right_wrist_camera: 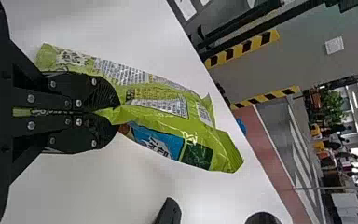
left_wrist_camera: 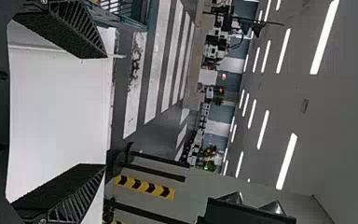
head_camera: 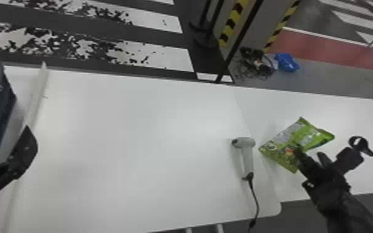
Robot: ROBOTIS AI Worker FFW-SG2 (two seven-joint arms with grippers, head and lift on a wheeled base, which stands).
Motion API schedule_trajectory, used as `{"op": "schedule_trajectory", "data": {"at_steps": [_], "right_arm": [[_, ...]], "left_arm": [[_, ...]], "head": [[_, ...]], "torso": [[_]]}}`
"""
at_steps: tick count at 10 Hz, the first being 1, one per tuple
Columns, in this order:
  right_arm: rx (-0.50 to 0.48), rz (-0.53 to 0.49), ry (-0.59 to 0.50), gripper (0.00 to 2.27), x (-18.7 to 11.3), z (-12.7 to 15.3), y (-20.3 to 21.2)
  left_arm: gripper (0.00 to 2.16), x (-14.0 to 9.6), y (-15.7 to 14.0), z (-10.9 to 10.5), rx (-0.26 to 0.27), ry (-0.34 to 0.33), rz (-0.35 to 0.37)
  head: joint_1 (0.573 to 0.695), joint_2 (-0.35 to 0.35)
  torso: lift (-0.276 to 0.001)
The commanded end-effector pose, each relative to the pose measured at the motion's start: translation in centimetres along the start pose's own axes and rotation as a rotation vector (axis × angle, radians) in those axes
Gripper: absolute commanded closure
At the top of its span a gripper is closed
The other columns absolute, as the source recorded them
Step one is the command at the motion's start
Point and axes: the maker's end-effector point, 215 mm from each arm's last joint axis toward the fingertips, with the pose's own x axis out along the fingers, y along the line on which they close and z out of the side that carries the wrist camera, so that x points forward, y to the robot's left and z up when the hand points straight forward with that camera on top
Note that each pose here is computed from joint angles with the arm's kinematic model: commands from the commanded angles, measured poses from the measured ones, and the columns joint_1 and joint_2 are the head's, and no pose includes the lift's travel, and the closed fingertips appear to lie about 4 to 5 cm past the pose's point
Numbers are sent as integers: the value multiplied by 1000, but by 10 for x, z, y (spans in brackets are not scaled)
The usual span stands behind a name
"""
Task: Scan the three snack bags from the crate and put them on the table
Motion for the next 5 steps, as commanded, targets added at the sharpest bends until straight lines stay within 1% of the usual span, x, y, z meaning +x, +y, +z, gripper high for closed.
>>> {"op": "schedule_trajectory", "data": {"at_steps": [1, 2, 3, 5], "right_arm": [[-21, 16, -31, -1, -4, -6, 15], [-28, -21, -48, -1, -11, -4, 13], [-15, -12, -50, 56, -17, -4, 13], [-9, 10, -44, 60, -34, 0, 22]], "left_arm": [[29, -1, 0, -1, 0, 2, 1], [26, -2, 0, -3, 0, 6, 0], [26, -2, -1, -7, -5, 16, 0], [26, 0, -6, -4, -3, 11, -10]], "head": [[695, -350], [695, -350], [695, -350], [695, -350]], "torso": [[-94], [-94], [-94], [-94]]}}
